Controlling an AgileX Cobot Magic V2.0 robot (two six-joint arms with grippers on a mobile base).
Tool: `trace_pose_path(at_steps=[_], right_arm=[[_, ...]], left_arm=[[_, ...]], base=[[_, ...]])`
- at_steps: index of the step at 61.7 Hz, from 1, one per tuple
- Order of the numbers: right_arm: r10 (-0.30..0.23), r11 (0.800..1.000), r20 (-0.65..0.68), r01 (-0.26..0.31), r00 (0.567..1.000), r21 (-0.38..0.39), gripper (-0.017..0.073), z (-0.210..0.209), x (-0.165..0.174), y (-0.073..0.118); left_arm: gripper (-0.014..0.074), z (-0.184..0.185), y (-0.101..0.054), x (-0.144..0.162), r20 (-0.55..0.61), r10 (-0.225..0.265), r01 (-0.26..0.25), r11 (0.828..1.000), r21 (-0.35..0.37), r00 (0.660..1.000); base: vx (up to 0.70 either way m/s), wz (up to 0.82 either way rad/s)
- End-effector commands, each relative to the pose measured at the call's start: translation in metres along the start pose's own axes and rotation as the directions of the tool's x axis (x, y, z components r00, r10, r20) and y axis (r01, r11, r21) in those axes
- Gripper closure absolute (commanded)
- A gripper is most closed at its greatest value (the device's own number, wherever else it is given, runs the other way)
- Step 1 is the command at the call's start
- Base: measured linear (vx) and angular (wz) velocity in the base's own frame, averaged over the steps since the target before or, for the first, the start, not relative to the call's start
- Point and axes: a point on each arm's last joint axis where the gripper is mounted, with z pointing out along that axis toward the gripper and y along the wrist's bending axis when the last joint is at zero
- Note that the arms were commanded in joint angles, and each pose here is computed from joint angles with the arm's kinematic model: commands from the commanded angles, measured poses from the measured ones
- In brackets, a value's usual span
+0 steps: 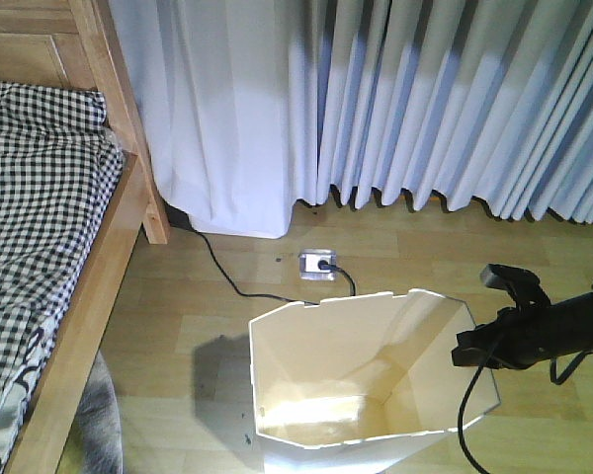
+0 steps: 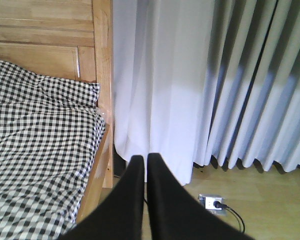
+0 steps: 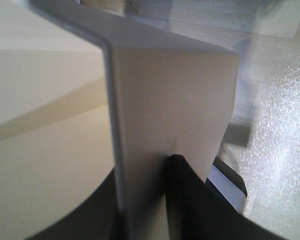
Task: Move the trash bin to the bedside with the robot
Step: 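Carry the bin in the right gripper up to the bed frame by the curtains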
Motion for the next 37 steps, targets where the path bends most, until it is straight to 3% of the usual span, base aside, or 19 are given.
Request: trace_pose_path(at_steps=[1, 37], right_arm=[[0.000, 0.981, 0.098, 0.019, 0.995, -0.195, 0.0563, -0.0174, -0.0156, 0.0246], [0.000, 0.981, 0.098, 0.019, 0.995, -0.195, 0.0563, -0.0174, -0.0156, 0.0246]], left_arm=[[0.0599, -0.0002, -0.0001, -0.0030, 0.072, -0.010, 0.010, 1.000, 0.004, 0.997], [0.0599, -0.0002, -0.0001, -0.0030, 0.072, -0.010, 0.010, 1.000, 0.004, 0.997]], base=[[0.16, 0.02], [0.15, -0.03]])
